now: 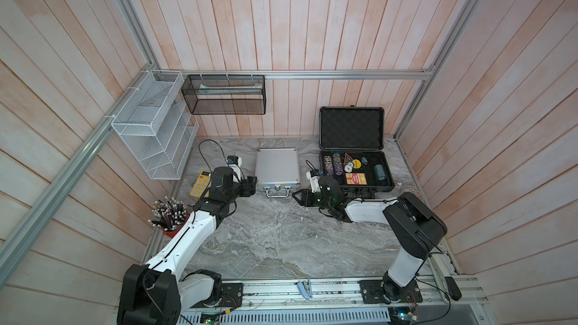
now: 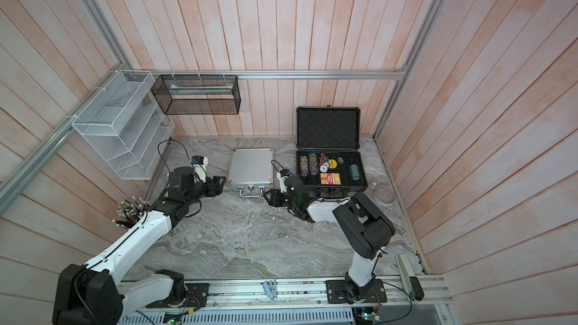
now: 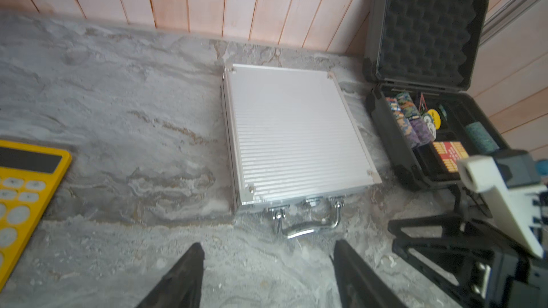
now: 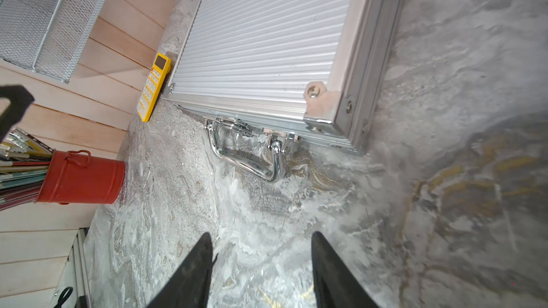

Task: Open the poker set cases
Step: Move the poker set case to the center of the board.

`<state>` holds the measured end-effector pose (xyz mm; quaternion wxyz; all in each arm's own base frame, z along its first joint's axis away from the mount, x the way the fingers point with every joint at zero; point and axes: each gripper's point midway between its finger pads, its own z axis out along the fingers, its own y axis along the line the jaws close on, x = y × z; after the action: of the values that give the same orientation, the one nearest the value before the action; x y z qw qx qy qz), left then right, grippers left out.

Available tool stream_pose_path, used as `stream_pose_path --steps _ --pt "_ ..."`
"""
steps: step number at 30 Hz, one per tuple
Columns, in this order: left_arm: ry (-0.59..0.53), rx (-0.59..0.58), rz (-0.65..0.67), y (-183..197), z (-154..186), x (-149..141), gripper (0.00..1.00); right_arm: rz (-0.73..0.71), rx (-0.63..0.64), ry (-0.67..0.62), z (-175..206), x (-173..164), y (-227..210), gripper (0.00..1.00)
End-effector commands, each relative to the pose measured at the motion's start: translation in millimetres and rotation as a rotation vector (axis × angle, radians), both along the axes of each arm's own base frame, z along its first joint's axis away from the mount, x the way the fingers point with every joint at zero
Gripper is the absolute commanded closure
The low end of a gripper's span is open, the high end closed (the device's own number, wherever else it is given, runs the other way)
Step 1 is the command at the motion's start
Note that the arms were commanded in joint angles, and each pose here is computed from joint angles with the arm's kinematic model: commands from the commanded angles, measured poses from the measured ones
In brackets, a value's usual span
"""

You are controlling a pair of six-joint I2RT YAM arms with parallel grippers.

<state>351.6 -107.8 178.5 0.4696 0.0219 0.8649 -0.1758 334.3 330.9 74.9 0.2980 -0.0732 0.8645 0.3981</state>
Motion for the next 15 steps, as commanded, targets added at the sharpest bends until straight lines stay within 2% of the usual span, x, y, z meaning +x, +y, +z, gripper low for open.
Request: stream_pose_path --steps 1,9,15 --pt "-0.109 -0.113 0.016 -6 15 -4 0.30 0.014 0.087 -0.029 16 10 20 0.44" --pt "-0.094 -0.088 0.024 -3 -6 -6 0.31 0.007 0.110 -0.004 -3 21 31 0.41" --pt "-0.100 -0.076 0.019 -4 -10 -1 0.31 0.002 0.133 0.019 -12 22 39 0.40"
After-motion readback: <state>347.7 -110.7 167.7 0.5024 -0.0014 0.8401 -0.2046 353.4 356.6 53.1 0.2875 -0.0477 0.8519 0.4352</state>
